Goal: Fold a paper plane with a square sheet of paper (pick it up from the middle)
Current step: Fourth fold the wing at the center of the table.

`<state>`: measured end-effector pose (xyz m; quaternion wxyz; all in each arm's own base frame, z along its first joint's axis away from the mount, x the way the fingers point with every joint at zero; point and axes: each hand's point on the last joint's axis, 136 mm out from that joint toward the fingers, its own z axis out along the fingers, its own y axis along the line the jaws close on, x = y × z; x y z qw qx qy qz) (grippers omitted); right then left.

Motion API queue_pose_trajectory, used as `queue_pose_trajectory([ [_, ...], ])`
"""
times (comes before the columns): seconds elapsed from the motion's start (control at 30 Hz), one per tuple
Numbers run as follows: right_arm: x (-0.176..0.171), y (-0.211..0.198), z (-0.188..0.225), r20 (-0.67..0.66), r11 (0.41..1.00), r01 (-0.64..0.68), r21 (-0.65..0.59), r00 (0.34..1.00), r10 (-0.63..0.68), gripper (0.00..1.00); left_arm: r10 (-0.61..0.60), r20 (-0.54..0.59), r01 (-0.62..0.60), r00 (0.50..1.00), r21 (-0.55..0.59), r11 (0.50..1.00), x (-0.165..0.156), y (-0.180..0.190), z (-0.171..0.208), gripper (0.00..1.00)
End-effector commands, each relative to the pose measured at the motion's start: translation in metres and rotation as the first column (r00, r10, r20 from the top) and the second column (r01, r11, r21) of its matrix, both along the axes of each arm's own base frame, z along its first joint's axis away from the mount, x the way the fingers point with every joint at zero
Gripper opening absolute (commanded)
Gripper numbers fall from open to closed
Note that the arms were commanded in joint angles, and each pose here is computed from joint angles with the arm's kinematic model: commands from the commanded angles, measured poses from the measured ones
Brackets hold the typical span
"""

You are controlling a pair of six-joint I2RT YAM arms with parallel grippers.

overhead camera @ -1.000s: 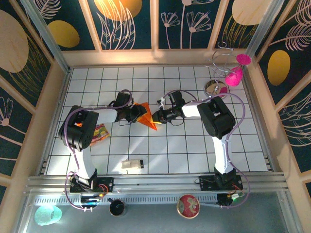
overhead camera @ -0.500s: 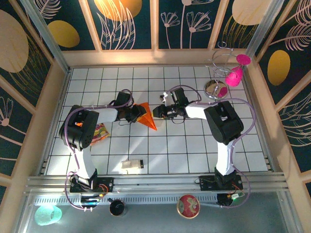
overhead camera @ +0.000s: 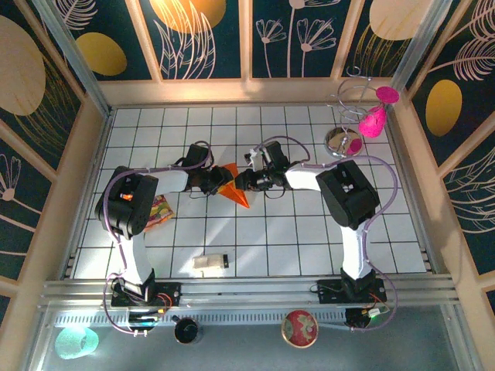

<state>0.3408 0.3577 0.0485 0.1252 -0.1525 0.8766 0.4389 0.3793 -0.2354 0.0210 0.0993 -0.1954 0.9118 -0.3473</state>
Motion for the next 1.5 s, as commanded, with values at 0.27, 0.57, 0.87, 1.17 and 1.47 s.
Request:
queue_pose_trajectory([
  [0.27,0.004,-0.005,0.010,0.087,0.999,0.020,-0.026,0.996,-0.018,0.28,0.036,-0.134,-0.016,0.990,0.149,0.989,-0.025,0.027,-0.050,0.41],
  [0.57,0.004,-0.014,0.020,0.120,0.997,0.069,-0.024,0.991,-0.065,0.29,0.035,-0.144,-0.012,0.989,0.153,0.988,-0.027,0.027,-0.054,0.41],
  [0.87,0.005,-0.015,0.008,0.094,0.996,0.078,-0.053,0.993,-0.073,0.30,0.038,-0.144,-0.016,0.989,0.150,0.988,-0.027,0.027,-0.053,0.40],
  [1.17,-0.005,0.001,-0.002,0.070,0.999,-0.005,-0.048,0.998,0.009,0.26,0.040,-0.141,-0.020,0.989,0.143,0.990,-0.025,0.026,-0.052,0.40],
  [1.47,-0.004,0.007,-0.006,0.068,0.999,-0.034,-0.033,0.997,0.036,0.19,0.040,-0.137,-0.021,0.990,0.135,0.991,-0.025,0.025,-0.049,0.40],
])
